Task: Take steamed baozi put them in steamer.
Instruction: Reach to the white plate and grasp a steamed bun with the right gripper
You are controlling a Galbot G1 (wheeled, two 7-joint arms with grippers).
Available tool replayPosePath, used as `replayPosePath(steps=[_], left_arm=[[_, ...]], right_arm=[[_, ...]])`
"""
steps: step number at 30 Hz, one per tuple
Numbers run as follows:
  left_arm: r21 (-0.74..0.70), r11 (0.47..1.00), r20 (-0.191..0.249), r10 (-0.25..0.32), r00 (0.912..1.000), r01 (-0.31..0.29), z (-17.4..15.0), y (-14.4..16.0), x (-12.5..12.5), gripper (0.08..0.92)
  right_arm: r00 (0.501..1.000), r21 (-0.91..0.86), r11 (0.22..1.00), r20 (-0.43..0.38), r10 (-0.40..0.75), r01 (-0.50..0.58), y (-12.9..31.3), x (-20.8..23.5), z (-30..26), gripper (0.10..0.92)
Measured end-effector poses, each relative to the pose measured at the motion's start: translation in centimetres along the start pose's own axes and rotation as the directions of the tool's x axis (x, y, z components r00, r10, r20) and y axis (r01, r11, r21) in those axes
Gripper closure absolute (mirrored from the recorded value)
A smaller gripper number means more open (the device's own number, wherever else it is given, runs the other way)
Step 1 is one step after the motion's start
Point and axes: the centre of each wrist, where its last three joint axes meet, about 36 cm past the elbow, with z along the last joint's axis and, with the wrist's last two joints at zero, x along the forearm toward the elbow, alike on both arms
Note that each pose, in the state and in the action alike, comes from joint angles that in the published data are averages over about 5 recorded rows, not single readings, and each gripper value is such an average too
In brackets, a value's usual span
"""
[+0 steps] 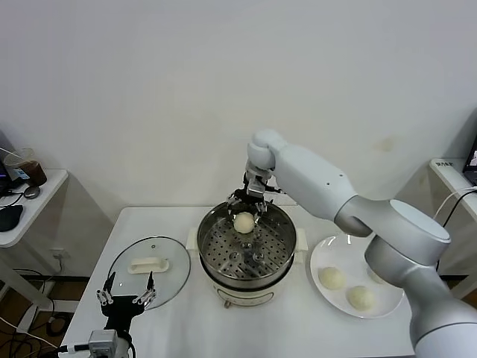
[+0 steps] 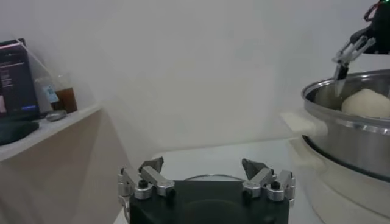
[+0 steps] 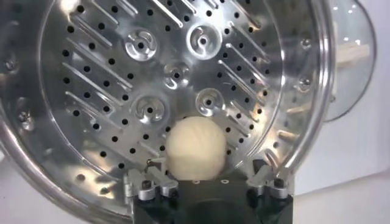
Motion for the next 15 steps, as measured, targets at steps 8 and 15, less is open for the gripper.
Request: replayPosePath(steps=[8,15], left_arm=[[-0.003,1.000,0.000,0.006,1.0000,-0.006,-0.1,0.2,0.0,0.177],[0.001,1.000,-0.005,0.018,0.9998,-0.018,-0.2,0.5,-0.4,0.177]], right_arm=[[0.991,-0.218,0.967,-0.017,0.132,-0.132,4.0,6.0,0.4,0.200],[0.965,-0.578,0.774,-0.111,0.237,-0.257,11.4,11.0,0.7,0.200]])
